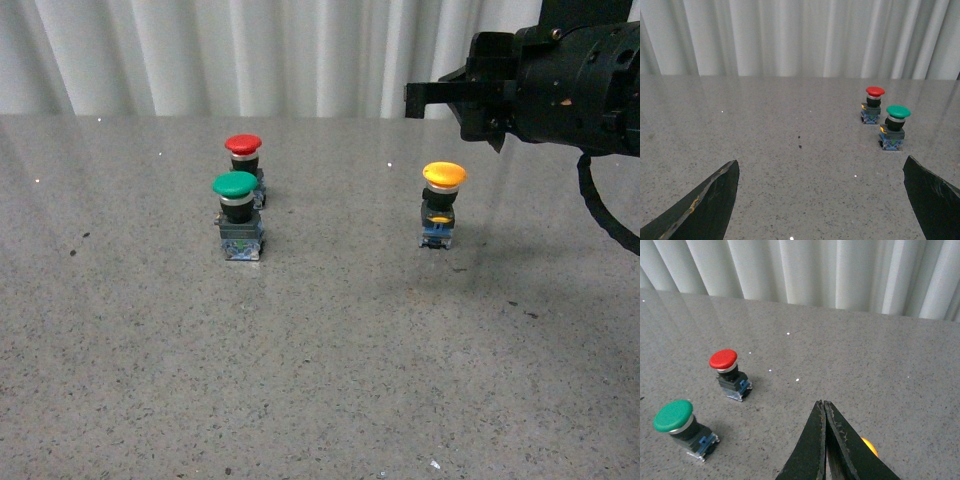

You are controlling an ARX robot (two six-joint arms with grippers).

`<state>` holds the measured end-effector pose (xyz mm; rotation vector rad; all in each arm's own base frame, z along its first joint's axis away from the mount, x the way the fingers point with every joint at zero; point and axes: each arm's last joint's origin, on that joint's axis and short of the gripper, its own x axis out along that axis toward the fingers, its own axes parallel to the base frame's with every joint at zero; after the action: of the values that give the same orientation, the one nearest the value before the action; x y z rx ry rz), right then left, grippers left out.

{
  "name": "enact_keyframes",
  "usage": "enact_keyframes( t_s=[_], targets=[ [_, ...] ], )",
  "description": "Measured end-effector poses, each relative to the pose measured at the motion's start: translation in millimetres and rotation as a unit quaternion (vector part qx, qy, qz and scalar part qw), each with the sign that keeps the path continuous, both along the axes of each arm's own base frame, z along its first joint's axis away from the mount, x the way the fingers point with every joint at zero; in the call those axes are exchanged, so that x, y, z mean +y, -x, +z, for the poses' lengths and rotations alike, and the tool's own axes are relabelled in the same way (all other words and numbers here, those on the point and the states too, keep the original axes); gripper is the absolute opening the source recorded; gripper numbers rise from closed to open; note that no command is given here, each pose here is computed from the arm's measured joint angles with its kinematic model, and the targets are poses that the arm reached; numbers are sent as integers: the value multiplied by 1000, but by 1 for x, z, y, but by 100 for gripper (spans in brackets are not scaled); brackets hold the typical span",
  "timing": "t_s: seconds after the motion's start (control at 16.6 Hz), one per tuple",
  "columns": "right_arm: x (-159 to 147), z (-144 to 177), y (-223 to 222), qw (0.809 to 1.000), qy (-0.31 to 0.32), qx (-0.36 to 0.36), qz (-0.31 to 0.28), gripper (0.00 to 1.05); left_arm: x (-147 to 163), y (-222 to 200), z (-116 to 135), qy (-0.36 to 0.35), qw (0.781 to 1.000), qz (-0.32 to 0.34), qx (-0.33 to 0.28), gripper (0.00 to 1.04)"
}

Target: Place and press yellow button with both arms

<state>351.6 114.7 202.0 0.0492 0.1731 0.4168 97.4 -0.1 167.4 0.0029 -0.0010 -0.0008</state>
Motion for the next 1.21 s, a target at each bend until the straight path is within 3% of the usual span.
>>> enact_keyframes(
  t_s=[0.12,0.3,0.42,0.48,0.6,0.78,1.21],
  targets=[
    [-7,6,16,1000,-21,3,5,2,0,0,0,0,1000,0,0,98],
    [-22,43,67,997,-69,-44,9,2,0,0,0,0,1000,0,0,98],
    [-62,35,124,983,4,-55,-176,2,0,0,0,0,1000,0,0,98],
    [-84,24,148,975,16,-60,-214,2,0,0,0,0,1000,0,0,98],
    [-91,20,169,974,11,-91,-208,2,0,0,0,0,1000,0,0,98],
    [-100,-3,187,975,22,-75,-208,2,0,0,0,0,1000,0,0,98],
    [-115,-21,213,974,22,-81,-208,2,0,0,0,0,1000,0,0,98]
  ],
)
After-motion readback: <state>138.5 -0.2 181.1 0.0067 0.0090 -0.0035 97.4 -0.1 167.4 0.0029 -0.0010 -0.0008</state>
